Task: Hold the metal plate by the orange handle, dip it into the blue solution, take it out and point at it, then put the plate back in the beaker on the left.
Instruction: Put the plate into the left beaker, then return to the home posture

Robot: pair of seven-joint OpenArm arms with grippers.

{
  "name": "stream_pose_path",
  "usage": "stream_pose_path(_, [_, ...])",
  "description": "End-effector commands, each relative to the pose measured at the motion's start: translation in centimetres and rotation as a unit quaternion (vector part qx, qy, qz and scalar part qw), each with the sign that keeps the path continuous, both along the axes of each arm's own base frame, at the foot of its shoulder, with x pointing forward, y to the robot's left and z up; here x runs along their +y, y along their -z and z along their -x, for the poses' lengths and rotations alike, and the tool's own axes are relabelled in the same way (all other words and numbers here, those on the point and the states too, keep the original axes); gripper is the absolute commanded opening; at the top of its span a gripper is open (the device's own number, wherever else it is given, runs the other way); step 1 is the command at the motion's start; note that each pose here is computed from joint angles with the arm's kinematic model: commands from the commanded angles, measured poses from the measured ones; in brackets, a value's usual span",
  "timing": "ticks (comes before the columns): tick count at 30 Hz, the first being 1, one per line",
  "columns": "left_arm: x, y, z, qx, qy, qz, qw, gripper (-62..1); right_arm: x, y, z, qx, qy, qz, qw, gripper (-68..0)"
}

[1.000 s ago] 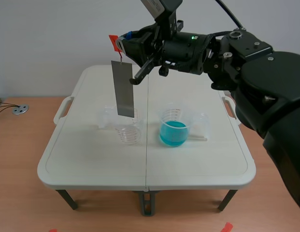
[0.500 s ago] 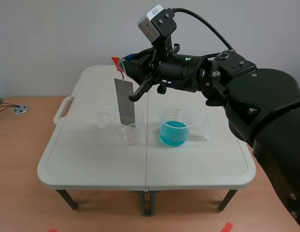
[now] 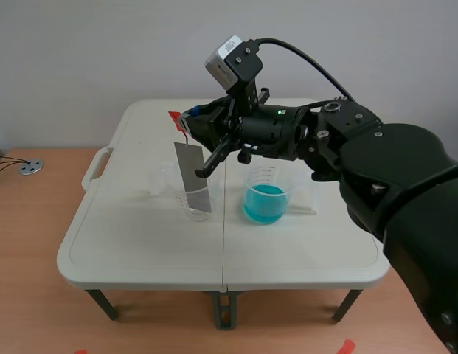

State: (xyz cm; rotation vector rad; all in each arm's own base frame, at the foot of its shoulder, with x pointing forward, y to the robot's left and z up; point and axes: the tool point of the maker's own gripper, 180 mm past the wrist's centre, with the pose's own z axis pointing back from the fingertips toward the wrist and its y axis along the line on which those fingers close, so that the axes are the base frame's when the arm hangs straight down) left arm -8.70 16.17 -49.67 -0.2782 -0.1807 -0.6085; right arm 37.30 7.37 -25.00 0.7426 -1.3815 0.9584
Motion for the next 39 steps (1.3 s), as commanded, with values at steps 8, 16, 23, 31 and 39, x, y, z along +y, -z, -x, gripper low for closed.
stream_pose_path(8, [-0.8,-0.3,0.1,0.002,0.0,0.014,0.9999,-59.1,0.1,-0.5,-0.4,-0.006,-0.005,-0.006,1.0,-66.0])
stream_pose_path(16, [-0.9,-0.3,0.2,0.003,0.0,0.017,0.9999,-59.1,-0.3,-0.6,-0.6,-0.01,-0.003,-0.001,0.9999,-62.7])
stream_pose_path(23, [-0.9,-0.3,0.2,0.003,0.0,0.017,0.9999,-59.1,-1.1,-0.4,-1.2,-0.015,0.012,0.005,0.9998,-47.8])
stream_pose_path(31, [-0.9,-0.3,0.2,0.003,0.0,0.017,0.9999,-59.1,-2.8,-0.7,-2.5,-0.029,0.044,0.015,0.9985,-43.9])
stream_pose_path(39, [-0.9,-0.3,0.2,0.003,0.0,0.017,0.9999,-59.1,-3.8,-2.4,-3.2,-0.048,0.059,-0.015,0.997,-21.5])
